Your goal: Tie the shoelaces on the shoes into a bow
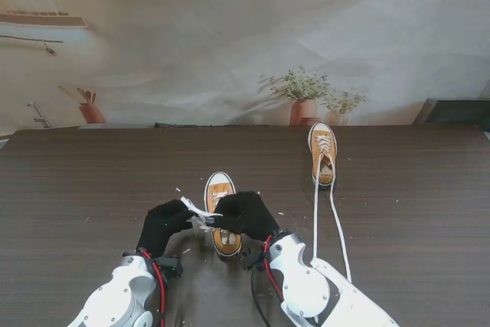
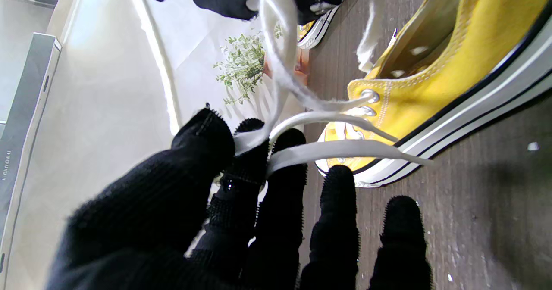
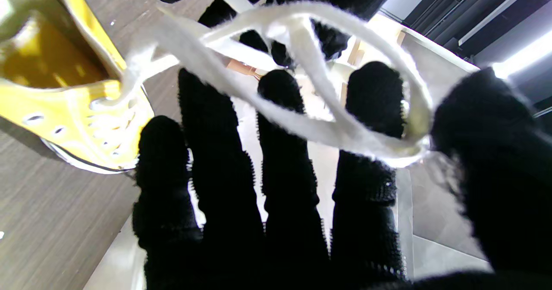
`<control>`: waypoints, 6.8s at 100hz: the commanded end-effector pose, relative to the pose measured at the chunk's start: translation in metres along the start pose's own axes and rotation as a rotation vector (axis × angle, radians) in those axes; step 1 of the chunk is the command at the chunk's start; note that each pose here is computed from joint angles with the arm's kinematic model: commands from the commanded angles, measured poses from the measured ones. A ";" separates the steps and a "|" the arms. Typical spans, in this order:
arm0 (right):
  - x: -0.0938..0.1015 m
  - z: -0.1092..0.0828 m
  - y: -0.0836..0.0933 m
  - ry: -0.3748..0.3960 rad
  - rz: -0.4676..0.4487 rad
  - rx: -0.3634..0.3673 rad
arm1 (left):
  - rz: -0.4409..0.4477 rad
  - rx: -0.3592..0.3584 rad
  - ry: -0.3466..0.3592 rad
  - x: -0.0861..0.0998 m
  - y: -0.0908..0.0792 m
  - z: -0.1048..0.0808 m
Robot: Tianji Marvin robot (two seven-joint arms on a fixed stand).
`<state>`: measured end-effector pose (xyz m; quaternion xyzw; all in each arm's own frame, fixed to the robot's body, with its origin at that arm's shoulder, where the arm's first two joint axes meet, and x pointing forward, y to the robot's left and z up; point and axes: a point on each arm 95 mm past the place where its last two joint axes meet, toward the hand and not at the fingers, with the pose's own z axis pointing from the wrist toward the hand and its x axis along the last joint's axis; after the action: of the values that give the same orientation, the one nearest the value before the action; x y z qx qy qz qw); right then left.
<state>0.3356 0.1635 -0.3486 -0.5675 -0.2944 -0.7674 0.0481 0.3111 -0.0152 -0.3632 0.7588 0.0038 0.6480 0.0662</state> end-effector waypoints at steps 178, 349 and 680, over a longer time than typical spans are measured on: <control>-0.006 -0.002 -0.003 -0.066 -0.049 -0.226 | 0.083 -0.025 0.098 0.002 -0.014 -0.019; -0.020 -0.012 0.013 -0.156 -0.066 -0.369 | 0.158 0.095 0.054 -0.006 -0.044 0.006; -0.001 -0.021 0.000 -0.126 -0.052 -0.343 | 0.509 0.092 0.230 -0.020 -0.009 0.021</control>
<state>0.3187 0.1519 -0.3556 -0.6088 -0.1774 -0.7686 -0.0846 0.3305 -0.0096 -0.3888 0.6588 -0.1502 0.7244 -0.1370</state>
